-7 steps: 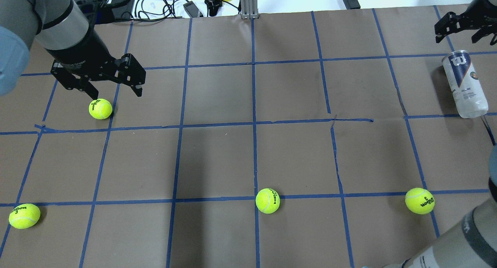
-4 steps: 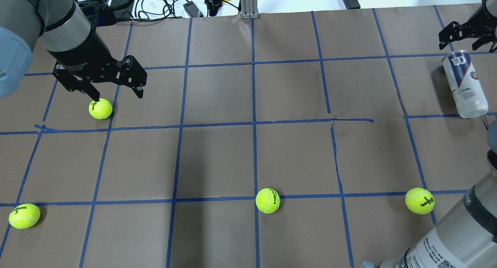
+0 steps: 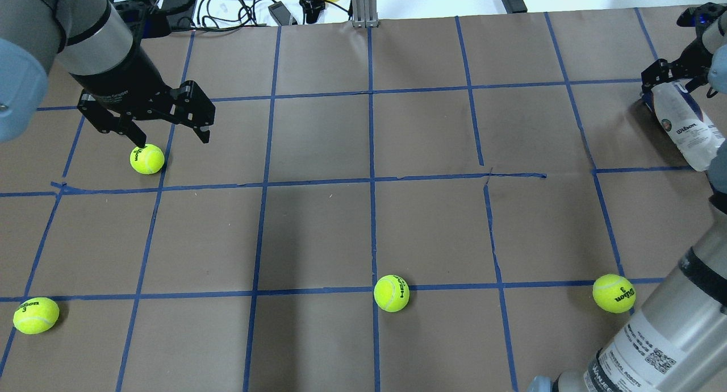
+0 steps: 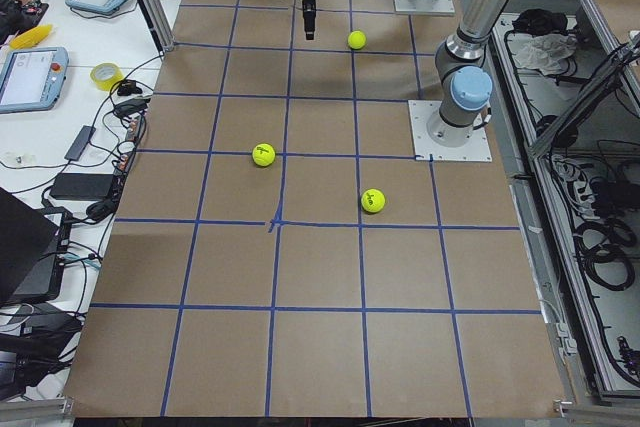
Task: Lift up tennis ball bucket
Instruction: 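Lower the right gripper and grasp the can by its clear lid end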
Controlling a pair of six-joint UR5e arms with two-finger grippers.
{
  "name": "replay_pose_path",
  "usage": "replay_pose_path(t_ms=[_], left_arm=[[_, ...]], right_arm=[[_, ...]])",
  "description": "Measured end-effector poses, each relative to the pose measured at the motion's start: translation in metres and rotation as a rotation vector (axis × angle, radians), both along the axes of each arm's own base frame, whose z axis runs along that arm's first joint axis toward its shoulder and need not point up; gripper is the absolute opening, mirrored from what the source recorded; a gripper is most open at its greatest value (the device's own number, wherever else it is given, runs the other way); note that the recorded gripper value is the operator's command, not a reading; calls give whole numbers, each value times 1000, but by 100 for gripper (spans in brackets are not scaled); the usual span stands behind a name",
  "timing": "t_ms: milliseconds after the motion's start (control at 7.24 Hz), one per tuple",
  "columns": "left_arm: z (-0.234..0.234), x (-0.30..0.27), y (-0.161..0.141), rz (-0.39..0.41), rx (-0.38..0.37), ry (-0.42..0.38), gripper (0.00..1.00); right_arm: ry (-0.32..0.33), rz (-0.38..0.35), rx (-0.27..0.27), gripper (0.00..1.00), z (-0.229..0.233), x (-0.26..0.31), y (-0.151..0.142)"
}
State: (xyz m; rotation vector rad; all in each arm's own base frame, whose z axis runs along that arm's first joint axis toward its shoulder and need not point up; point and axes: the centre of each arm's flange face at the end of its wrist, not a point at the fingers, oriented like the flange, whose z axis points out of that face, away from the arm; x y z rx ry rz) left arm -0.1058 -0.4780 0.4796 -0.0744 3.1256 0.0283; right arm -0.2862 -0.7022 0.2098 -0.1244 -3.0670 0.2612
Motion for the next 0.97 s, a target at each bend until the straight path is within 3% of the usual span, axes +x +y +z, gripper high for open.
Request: replay_pose_path(t_ms=[276, 967], left_arm=[[1, 0, 0, -1, -3, 0, 100], [1, -1, 0, -2, -4, 1, 100]], right_arm=[[2, 50, 12, 98, -10, -1, 0], [38, 422, -18, 97, -6, 0, -8]])
